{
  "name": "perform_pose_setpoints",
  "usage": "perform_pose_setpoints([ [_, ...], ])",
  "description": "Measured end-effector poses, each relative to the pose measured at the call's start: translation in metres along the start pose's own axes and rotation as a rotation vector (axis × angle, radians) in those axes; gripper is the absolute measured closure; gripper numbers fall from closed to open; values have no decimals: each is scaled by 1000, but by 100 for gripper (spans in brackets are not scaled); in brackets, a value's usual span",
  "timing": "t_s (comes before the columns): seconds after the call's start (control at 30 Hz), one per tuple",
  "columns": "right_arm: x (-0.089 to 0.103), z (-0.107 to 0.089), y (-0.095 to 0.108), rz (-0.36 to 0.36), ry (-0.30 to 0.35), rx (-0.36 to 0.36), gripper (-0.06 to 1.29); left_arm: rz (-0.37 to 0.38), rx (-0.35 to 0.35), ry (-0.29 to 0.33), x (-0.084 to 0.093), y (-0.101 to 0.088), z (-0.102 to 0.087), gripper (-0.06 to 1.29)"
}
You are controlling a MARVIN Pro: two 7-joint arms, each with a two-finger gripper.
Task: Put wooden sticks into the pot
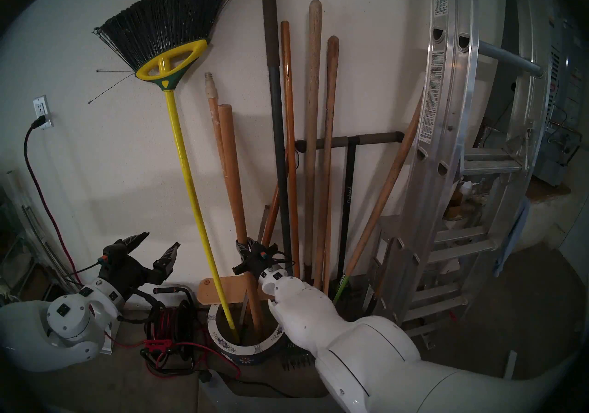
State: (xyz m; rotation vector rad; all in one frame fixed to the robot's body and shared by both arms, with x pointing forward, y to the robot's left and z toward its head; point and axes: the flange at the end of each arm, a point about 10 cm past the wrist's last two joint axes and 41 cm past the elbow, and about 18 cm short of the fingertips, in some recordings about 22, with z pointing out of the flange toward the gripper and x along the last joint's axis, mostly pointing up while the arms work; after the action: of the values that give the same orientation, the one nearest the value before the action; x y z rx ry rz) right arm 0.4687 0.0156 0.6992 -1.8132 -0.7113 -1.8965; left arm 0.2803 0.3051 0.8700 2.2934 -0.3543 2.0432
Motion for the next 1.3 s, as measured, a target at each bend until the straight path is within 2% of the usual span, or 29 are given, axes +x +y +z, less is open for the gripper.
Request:
perform_pose_setpoints([
  [1.1,0,1,0,1,8,0,102,0,0,0,0,0,0,-4],
  [1.3,7,3,4,-15,49,-9,102,0,0,0,0,0,0,-4],
])
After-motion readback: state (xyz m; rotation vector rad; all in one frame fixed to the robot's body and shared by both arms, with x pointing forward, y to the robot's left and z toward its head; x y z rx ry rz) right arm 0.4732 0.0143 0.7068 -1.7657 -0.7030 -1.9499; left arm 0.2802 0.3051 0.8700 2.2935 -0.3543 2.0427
